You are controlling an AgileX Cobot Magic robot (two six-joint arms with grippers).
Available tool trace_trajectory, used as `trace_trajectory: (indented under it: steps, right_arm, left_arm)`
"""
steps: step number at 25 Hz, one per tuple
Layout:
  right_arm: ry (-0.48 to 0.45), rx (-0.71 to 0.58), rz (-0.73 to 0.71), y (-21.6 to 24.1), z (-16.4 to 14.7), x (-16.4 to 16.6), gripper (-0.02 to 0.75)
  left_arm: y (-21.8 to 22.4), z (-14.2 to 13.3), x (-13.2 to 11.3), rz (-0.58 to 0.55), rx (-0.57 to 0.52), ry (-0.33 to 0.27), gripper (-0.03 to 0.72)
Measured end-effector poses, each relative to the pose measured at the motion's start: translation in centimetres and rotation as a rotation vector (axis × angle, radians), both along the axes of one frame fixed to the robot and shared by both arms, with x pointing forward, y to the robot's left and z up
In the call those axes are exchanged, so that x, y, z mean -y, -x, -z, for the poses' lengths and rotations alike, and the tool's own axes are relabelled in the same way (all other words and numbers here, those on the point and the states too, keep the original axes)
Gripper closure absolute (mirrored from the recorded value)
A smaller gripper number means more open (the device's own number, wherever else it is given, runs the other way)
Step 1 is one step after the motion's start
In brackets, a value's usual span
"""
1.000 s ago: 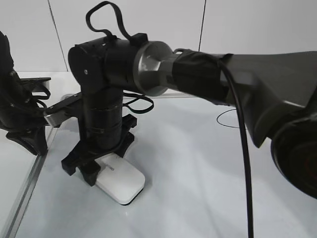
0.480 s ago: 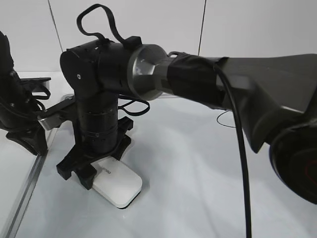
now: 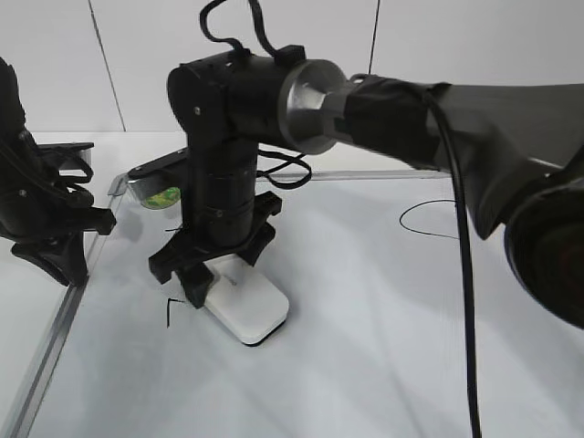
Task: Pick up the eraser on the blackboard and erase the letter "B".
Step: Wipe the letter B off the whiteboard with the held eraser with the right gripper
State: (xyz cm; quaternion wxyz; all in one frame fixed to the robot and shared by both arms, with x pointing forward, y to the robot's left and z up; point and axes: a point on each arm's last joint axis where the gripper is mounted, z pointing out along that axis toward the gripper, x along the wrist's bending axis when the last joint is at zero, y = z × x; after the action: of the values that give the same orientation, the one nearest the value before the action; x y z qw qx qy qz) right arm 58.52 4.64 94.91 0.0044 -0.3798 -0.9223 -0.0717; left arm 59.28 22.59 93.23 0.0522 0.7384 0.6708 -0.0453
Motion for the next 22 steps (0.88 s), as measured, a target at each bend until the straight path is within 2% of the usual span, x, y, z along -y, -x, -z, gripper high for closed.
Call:
trace_trajectory:
  steps: [22]
  right_arm:
    - [0.028,0.030,-0.085,1.6,0.0,-1.5,0.176]
  left_arm:
    - [0.0,0.0,0.0,0.003,-0.005,-0.004,0.650]
